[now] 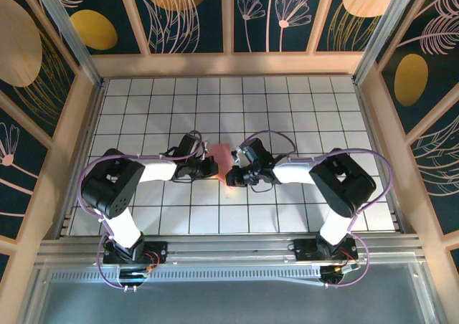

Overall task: Fold a paper plane with a square sheet of paper (fold left side to right side)
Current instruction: Third fold the triangle at the center of the table.

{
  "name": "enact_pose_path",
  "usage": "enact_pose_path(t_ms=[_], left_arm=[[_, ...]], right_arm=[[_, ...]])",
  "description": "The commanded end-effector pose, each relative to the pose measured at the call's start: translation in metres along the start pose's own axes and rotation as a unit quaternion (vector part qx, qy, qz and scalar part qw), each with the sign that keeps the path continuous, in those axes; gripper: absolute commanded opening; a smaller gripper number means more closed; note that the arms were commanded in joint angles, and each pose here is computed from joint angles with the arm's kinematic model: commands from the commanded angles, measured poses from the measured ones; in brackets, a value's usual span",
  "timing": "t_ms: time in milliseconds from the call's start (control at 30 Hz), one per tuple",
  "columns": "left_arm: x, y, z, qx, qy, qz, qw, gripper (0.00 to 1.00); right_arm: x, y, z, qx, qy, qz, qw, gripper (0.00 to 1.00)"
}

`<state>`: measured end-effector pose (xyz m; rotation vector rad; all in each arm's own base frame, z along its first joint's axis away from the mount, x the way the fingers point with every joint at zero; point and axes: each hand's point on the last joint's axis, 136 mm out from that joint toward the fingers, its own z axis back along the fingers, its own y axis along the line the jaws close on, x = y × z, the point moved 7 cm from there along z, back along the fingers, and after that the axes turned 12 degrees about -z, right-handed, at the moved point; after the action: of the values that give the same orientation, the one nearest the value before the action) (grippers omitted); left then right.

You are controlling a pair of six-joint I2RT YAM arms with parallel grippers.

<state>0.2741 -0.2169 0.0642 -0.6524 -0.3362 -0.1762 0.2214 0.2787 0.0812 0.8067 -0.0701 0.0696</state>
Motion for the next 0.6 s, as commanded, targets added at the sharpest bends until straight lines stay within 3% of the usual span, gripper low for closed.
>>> enact_pose_path(t_ms=[0,567], left_arm=[[-0.016,0.016,-0.006,0.039,0.025,0.019,0.999,0.02],[-0.013,0.012,-0.005,0.029,0.021,0.017,0.999,0.03]], right_arm=[[-0.008,-0.012,-0.007,-0.012,0.016,-0.015,1.0,0.03],[-0.012,-0.027,-0.014,-0.047,0.03,-0.026,0.998,0.03]])
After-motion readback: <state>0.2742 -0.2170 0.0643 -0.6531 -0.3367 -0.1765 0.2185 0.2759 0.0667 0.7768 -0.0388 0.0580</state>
